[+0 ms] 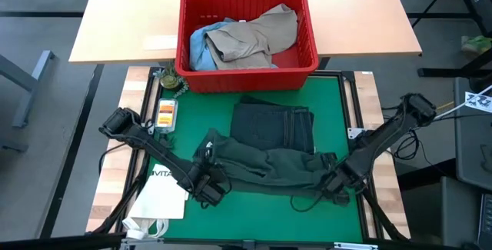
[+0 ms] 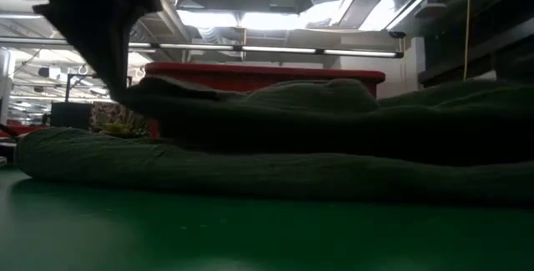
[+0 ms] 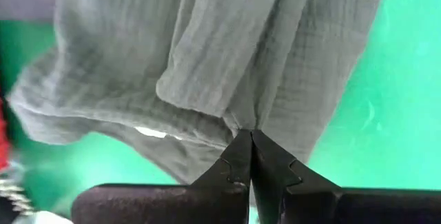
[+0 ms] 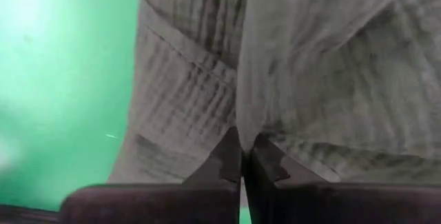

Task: Fold Laundry from Bin
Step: Fold the green shirt

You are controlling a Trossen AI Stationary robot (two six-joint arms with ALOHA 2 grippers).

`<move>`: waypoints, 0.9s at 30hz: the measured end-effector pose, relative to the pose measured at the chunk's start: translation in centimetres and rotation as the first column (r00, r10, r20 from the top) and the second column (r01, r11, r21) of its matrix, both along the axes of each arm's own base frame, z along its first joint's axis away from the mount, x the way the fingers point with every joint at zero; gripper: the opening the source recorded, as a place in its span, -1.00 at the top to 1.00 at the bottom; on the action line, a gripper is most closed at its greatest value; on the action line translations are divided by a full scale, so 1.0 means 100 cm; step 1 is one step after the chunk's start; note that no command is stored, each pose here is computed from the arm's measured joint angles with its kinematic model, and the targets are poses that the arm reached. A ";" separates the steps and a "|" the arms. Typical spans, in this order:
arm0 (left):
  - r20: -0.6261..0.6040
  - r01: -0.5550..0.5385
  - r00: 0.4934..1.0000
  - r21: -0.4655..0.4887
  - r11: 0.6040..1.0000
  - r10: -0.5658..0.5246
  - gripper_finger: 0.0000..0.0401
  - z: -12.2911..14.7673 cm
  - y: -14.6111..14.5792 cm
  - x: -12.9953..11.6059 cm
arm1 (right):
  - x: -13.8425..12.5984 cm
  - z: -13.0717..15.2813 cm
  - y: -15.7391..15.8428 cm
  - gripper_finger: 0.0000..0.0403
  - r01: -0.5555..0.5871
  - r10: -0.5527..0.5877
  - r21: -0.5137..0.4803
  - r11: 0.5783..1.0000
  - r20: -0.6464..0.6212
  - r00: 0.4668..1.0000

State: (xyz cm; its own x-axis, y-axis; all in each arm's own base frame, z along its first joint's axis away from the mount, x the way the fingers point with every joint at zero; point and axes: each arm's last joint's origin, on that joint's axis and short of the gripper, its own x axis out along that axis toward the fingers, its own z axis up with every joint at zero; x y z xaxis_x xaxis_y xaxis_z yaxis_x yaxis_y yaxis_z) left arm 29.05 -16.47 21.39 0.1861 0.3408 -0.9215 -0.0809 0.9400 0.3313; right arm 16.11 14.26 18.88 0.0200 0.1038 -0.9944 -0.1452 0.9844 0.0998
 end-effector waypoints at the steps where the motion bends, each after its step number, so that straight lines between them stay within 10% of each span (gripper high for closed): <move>1: 0.010 -0.014 1.000 -0.012 1.000 0.014 1.00 -0.003 -0.001 0.000 | 0.001 -0.004 0.001 0.97 0.000 0.000 -0.008 1.000 -0.018 1.000; 20: 0.121 -0.214 0.961 -0.236 0.948 0.247 0.21 -0.015 -0.009 0.008 | 0.004 -0.020 0.005 0.43 -0.052 0.049 -0.025 0.998 -0.114 0.992; 27: 0.343 -0.145 0.927 -0.055 0.988 0.155 0.20 -0.011 -0.005 0.019 | 0.004 -0.020 0.006 0.25 -0.083 0.085 0.015 0.996 -0.138 0.987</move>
